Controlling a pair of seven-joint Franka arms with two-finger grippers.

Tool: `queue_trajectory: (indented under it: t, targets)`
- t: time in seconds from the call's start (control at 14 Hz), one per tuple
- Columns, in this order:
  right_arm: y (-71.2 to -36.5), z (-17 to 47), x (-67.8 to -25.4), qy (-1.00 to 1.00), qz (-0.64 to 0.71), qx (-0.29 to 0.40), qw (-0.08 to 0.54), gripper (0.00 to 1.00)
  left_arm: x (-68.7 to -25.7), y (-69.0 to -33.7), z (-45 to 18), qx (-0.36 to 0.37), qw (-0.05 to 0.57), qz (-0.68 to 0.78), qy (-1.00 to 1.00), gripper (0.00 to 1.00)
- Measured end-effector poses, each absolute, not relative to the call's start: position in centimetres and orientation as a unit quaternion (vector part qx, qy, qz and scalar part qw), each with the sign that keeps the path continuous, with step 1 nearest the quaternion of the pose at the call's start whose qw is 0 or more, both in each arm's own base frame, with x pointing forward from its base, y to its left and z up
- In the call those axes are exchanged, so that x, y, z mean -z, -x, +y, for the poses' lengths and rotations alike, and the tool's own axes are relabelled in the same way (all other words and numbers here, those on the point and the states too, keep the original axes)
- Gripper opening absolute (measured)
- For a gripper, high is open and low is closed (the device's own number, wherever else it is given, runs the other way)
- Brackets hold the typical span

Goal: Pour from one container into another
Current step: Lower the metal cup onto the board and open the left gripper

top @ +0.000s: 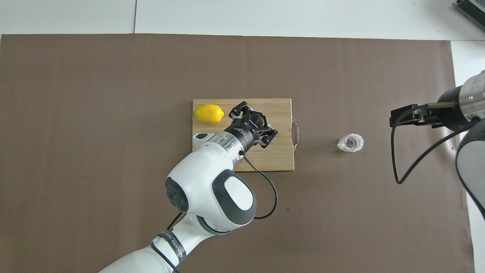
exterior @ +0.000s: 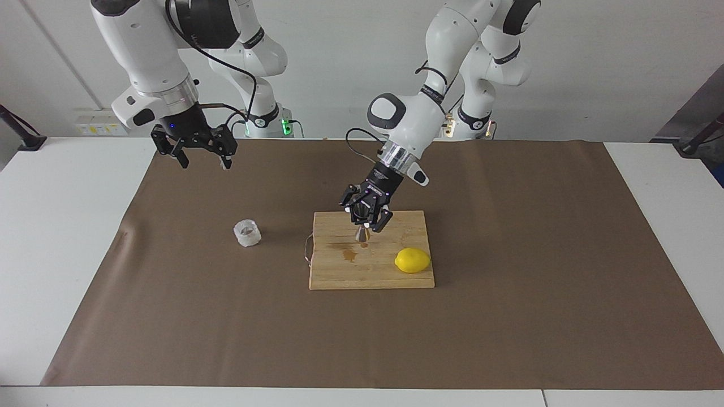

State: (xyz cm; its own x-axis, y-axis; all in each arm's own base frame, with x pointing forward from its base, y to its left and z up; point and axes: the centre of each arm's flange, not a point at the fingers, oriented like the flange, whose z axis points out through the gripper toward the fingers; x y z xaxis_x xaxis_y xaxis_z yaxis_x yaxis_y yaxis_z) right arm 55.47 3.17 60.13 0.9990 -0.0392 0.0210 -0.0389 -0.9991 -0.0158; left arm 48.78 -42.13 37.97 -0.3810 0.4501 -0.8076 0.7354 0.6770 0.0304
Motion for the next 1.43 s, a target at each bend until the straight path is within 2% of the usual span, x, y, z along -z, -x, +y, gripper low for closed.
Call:
queue_trajectory:
  t: [0.21,0.64,0.79,0.93,1.07,1.21,1.43]
  targets:
    - [-55.5,3.2,-60.1,1.0,0.02,0.011,0.008,1.0,-35.8,-48.3,-44.0,0.152,0.423,0.813,-0.371,0.06]
    - [-55.5,3.2,-60.1,1.0,0.02,0.011,0.008,1.0,-34.4,-47.4,-45.3,0.146,0.42,0.814,-0.374,0.05]
    - [-55.5,3.2,-60.1,1.0,0.02,0.011,0.008,1.0,-33.9,-46.8,-45.8,0.142,0.419,0.814,-0.377,0.16]
    - [-55.5,3.2,-60.1,1.0,0.02,0.011,0.008,1.0,-33.7,-46.7,-45.9,0.14,0.419,0.814,-0.377,0.21]
    - [-55.5,3.2,-60.1,1.0,0.02,0.011,0.008,1.0,-33.7,-46.7,-45.9,0.14,0.419,0.814,-0.377,0.22]
    - [-55.5,3.2,-60.1,1.0,0.02,0.011,0.008,1.0,-33.7,-46.7,-45.8,0.139,0.419,0.814,-0.377,0.35]
    - [-55.5,3.2,-60.1,1.0,0.02,0.011,0.008,1.0,-33.7,-46.7,-45.8,0.138,0.42,0.815,-0.376,0.37]
